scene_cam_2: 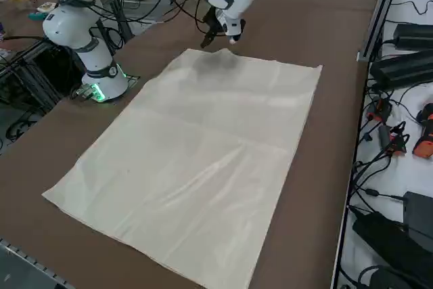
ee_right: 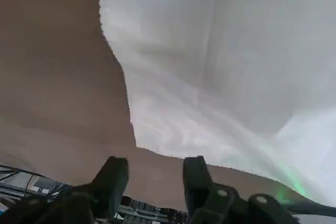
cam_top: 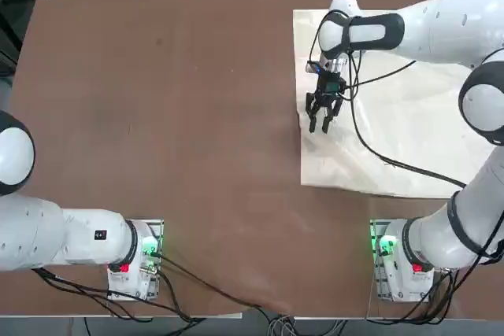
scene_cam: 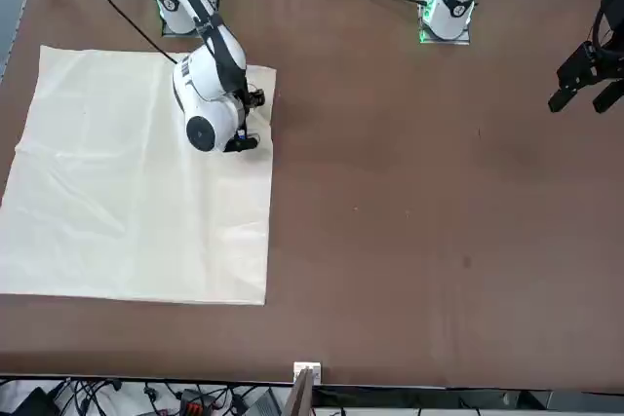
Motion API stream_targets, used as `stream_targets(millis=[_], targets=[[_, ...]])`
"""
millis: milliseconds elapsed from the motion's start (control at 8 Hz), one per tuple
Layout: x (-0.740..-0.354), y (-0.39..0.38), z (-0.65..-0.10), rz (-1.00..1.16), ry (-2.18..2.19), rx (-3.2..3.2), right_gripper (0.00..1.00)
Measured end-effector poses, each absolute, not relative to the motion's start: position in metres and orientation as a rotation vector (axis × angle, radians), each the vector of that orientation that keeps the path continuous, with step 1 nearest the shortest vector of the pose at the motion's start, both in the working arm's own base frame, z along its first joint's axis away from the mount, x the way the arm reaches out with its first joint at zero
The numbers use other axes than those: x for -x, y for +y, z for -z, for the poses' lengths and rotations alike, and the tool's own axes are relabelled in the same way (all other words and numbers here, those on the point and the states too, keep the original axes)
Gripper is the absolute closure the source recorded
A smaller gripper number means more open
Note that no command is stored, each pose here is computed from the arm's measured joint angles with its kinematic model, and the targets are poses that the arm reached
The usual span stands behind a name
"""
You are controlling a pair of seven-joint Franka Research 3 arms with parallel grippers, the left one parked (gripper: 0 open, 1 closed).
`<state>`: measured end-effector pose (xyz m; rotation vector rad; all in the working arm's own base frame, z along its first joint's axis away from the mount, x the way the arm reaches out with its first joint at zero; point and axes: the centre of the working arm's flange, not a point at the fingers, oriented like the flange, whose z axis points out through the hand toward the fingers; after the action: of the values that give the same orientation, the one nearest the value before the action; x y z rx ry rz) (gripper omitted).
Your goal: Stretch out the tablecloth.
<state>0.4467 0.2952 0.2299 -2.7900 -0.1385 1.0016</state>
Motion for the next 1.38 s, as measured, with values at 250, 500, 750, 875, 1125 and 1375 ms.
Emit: stream_targets(millis=[250, 500, 750, 875, 1125, 1375], targets=[[-0.454, 0.295, -0.238, -0.968, -0.127, 2.791, 0.00], [-0.473, 0.290, -0.253, -0.902, -0.100, 2.793, 0.00], [-0.517, 0.266, -0.279, -0.751, -0.041, 2.828, 0.00], [-0.549, 0.244, -0.303, -0.630, -0.024, 2.879, 0.00], [-0.609, 0.197, -0.366, -0.358, 0.018, 2.966, 0.00], [-0.652, 0.139, -0.432, -0.120, 0.113, 2.998, 0.00]])
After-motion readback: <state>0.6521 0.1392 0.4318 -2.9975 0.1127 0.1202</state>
